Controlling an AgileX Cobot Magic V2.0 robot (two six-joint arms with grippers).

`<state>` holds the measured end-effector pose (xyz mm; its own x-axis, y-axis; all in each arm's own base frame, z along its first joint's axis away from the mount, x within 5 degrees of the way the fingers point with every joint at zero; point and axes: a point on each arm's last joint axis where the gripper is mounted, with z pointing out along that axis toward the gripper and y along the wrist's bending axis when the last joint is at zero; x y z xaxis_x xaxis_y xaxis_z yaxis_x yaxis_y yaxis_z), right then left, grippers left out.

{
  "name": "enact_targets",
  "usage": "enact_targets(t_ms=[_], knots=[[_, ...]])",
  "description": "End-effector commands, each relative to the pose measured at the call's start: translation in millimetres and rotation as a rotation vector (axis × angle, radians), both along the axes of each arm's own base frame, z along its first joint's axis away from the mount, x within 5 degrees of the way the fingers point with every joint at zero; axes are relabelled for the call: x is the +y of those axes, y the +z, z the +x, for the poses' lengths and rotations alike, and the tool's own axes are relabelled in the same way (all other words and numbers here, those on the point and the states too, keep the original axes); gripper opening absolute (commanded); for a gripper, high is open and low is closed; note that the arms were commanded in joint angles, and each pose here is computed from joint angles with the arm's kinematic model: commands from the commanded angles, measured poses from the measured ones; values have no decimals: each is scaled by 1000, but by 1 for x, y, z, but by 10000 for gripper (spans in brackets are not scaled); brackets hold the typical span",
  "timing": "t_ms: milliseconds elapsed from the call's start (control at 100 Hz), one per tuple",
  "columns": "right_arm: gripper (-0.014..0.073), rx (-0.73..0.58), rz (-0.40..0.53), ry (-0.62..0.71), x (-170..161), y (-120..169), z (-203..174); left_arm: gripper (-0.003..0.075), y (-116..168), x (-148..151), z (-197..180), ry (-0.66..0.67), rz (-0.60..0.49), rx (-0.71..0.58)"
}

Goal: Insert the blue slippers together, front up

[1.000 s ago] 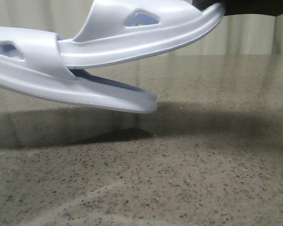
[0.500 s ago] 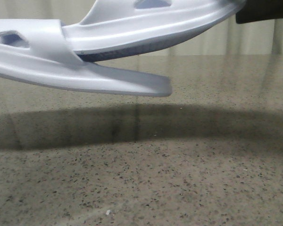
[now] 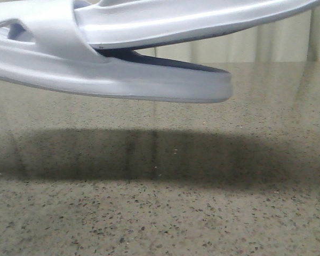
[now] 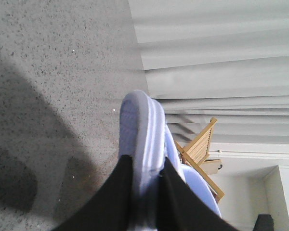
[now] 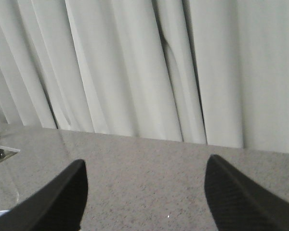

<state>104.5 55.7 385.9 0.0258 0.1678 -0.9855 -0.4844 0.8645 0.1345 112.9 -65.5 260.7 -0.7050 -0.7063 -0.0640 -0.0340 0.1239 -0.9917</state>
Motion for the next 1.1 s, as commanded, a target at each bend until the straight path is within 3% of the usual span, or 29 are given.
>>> enact_targets(t_ms=[0,430,940,1090], knots=[[451,-133,25,-46,-8,20,-7,16,16,-1,3,9,-92,-27],[451,-98,19,-53,-7,4,-3,16,-17,-3,37,-16,4,117],[451,-94,19,-51,-7,4,-3,19,-29,-6,63,-56,103,121],[451,-94,19,-51,-7,4,-3,111,-29,-6,62,-62,116,106]])
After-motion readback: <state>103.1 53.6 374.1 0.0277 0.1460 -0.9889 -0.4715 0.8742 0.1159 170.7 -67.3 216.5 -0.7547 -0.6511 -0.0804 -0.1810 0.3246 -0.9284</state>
